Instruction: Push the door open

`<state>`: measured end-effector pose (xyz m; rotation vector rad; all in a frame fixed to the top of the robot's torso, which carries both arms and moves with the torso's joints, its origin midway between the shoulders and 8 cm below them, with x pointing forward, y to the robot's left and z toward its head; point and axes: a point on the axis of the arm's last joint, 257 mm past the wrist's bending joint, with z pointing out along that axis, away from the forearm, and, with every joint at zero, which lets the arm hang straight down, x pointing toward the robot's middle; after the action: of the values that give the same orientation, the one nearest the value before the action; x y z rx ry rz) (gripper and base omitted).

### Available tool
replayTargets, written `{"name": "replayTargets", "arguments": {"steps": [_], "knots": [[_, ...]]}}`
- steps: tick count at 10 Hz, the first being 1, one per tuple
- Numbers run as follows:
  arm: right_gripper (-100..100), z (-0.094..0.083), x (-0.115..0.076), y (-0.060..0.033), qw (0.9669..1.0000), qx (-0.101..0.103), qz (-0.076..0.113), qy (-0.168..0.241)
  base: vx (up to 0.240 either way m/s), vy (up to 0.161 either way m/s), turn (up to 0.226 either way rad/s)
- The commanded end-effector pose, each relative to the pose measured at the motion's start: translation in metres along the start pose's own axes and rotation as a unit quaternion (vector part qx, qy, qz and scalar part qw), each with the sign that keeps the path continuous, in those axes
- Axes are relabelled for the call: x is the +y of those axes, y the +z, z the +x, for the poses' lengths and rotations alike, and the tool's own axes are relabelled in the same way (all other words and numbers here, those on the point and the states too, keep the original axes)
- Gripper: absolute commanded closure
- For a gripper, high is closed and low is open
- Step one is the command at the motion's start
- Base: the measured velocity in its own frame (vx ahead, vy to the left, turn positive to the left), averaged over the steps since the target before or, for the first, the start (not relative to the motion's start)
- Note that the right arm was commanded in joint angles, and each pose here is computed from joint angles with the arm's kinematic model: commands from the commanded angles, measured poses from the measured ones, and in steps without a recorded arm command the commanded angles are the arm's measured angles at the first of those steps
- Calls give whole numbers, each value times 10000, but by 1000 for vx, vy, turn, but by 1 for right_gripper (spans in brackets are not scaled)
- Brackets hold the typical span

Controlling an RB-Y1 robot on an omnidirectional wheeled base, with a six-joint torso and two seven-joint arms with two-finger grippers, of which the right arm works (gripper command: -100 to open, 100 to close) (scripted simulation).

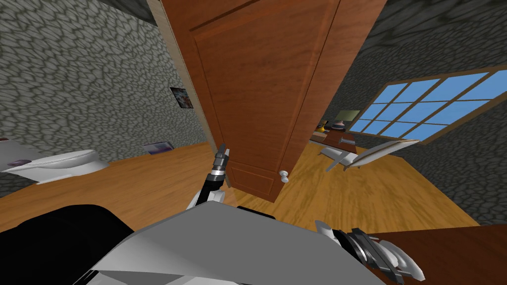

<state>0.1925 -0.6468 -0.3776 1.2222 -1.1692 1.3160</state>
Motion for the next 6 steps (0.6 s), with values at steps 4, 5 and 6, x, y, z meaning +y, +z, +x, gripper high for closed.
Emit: {"name": "replayTargets", "arguments": {"steps": [4,5,6], "knots": [[100,-13,238,17,9993,32,-371,-42,3,-14,33],[100,-13,280,13,9989,31,-468,-45,11,-151,117],[100,-13,280,13,9989,31,-468,-45,7,-115,31]]}}
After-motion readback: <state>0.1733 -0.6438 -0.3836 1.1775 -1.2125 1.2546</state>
